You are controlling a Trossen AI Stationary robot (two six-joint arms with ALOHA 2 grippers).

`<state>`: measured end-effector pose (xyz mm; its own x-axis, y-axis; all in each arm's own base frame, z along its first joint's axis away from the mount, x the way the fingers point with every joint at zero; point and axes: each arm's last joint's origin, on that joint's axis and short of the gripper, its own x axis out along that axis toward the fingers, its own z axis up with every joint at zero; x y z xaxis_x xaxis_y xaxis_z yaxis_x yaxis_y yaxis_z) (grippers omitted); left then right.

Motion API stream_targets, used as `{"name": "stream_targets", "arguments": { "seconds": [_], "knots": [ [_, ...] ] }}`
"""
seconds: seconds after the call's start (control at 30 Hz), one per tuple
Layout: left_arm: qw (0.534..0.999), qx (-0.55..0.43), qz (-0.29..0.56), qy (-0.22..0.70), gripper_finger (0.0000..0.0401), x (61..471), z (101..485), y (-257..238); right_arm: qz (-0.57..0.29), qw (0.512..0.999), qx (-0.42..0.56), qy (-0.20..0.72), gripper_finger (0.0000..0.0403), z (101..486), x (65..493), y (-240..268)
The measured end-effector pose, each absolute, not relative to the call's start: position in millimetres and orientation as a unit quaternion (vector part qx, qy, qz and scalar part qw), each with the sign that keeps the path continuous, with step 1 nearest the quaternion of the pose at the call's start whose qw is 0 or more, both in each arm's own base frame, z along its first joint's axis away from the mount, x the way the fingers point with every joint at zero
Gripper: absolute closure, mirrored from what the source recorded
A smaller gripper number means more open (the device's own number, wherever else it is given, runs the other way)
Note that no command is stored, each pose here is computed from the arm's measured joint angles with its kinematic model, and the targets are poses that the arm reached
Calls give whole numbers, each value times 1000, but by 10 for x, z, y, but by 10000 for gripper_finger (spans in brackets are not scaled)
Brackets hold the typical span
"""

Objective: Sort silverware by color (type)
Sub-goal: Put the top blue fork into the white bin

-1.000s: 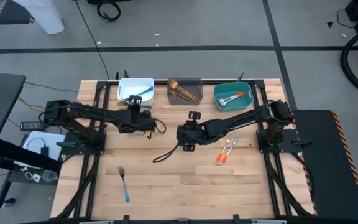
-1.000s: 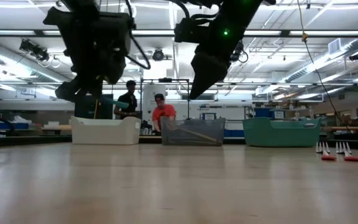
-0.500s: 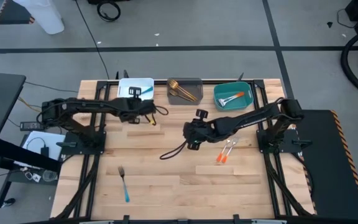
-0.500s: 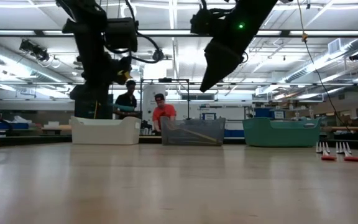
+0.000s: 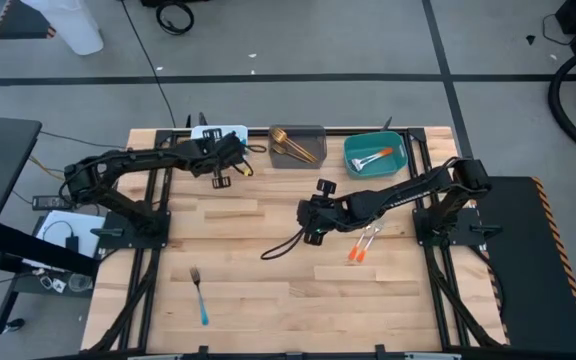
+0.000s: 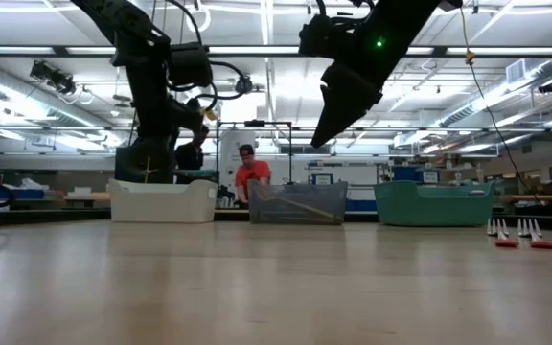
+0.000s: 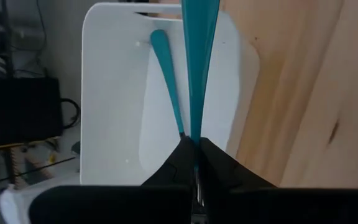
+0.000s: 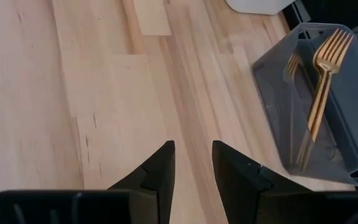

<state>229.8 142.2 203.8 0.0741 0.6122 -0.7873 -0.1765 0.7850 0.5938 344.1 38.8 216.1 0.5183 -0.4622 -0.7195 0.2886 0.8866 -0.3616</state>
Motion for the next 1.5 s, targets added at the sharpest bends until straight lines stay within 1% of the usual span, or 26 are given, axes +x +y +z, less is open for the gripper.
{"name": "stream_targets", "arguments": {
  "seconds": [0.47, 0.6, 0.73, 0.93, 1.17, 1.5],
  "knots": [
    [745, 98, 326, 573, 386, 2086, 2075, 1882, -221, 869, -93, 433, 286, 2167, 3452, 392],
    [758, 71, 329, 558, 386, 2023, 2058, 2002, -221, 870, -93, 432, 286, 2170, 3455, 392],
    [762, 60, 340, 548, 386, 1963, 2066, 2088, -221, 871, -92, 430, 286, 2172, 3460, 393],
    [759, 48, 341, 553, 386, 1912, 2039, 2139, -220, 874, -90, 423, 286, 2181, 3472, 396],
    [745, 39, 323, 582, 386, 1957, 1822, 2207, -215, 877, -93, 419, 286, 2185, 3473, 450],
    [724, 29, 326, 607, 386, 1953, 1572, 2345, -202, 883, -95, 412, 286, 2192, 3467, 556]
  ]
}}
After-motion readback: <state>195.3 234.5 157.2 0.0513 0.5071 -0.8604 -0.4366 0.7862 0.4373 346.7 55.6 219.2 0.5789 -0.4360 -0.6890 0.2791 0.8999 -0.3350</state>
